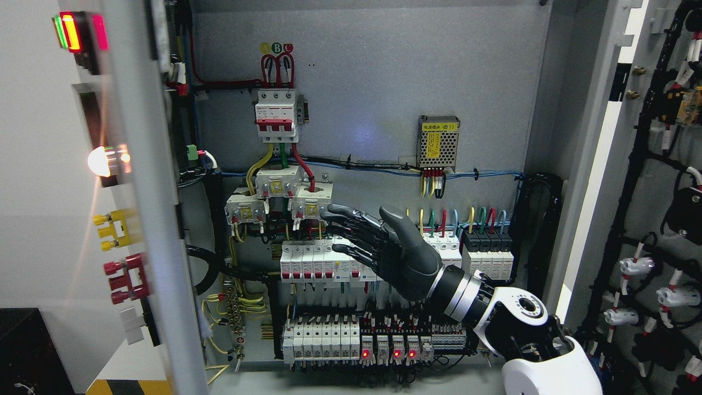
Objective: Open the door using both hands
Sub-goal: 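Push the lit panel's inner edge outward with the right hand, swinging it open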
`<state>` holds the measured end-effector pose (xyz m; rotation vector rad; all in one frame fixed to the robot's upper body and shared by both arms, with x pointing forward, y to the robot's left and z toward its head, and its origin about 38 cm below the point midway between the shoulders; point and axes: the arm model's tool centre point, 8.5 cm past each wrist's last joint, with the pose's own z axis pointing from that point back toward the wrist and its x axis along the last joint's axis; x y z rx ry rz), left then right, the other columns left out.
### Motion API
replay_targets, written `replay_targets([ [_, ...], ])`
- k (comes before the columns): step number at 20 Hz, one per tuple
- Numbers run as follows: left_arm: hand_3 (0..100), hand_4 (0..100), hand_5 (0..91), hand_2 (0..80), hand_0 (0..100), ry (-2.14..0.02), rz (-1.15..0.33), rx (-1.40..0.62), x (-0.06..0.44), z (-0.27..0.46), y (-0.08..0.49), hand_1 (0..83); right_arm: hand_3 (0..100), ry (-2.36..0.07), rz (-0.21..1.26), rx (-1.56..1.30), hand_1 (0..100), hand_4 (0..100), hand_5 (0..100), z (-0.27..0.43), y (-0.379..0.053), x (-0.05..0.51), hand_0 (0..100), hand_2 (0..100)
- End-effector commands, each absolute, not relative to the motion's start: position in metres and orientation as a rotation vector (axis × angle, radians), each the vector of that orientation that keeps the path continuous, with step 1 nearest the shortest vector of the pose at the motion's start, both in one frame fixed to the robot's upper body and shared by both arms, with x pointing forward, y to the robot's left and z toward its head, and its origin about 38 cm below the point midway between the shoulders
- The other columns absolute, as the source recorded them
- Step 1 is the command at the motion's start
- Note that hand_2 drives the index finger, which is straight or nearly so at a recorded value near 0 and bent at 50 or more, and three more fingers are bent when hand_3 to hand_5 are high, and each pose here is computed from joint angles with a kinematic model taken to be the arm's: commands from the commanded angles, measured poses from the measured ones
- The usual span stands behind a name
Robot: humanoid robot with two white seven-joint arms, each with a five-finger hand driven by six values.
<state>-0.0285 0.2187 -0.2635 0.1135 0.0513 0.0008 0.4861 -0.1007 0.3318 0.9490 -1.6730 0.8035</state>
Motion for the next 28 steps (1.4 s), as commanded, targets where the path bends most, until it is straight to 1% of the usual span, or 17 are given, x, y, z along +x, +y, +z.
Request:
replay_targets([
  [1,0,0,0.0,0.0,0,0.064,-0.003,0.113,-0.033,-0.263,0.219,0.0,0,-1.630,0.955,0.981,0,0,0,0.319,-0.073,0.450,19,0],
  [8,0,0,0.0,0.0,0,0.064,-0.003,0.113,-0.033,-0.263,0.219,0.0,0,-1.538,1.058,1.042,0,0,0,0.288,-0.041,0.416,19,0],
  [17,0,0,0.0,0.0,0,0.064,-0.003,0.113,-0.033,-0.263,0.219,0.0,0,-1.441,1.094,1.091,0,0,0,0.251,-0.023,0.387,19,0],
  [28,0,0,0.0,0.0,0,0.067,-0.002,0.116,-0.035,-0.263,0.221,0.0,0,-1.358,1.179,1.173,0,0,0,0.237,0.014,0.358,19,0],
])
